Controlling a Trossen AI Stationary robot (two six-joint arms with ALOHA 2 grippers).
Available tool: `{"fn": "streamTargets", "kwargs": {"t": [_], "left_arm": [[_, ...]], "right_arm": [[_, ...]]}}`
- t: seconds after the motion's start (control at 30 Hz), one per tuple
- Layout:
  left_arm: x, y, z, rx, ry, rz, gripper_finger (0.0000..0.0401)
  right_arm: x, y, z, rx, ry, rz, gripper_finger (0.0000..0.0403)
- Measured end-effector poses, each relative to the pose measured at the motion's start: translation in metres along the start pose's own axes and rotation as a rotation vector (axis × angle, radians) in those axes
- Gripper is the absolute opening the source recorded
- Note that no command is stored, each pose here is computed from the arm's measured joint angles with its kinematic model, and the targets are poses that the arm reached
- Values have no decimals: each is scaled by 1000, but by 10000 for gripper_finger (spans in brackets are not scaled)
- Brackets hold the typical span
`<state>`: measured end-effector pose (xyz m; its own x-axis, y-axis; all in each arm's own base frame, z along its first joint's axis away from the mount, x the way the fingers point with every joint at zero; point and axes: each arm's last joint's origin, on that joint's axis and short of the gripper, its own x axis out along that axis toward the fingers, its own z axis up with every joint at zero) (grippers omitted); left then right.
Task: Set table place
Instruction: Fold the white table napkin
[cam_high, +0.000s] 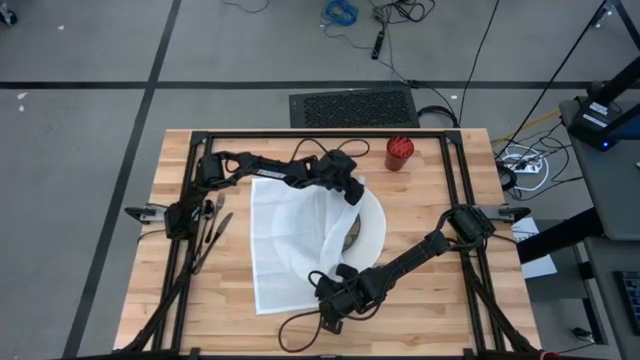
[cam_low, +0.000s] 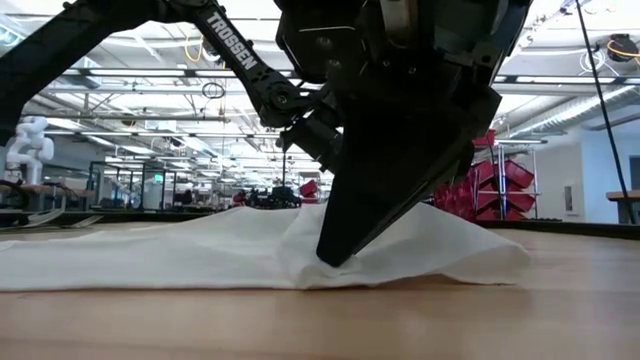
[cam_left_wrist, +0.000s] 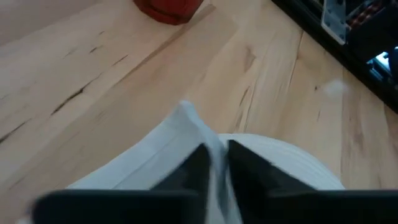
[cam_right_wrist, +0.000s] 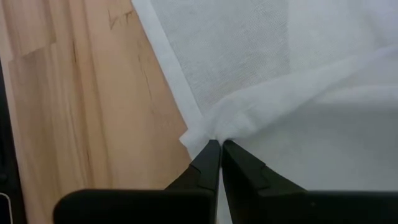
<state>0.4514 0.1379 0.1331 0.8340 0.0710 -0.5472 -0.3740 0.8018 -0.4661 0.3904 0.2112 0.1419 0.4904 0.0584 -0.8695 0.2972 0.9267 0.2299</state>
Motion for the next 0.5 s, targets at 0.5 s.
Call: {"fn": "streamTargets", "kwargs": {"t": [0.5], "left_arm": [[-42,-12,48,-88,-165,-86,0]], "right_arm": [[-64,14,-1,69,-25,-6,0]]}}
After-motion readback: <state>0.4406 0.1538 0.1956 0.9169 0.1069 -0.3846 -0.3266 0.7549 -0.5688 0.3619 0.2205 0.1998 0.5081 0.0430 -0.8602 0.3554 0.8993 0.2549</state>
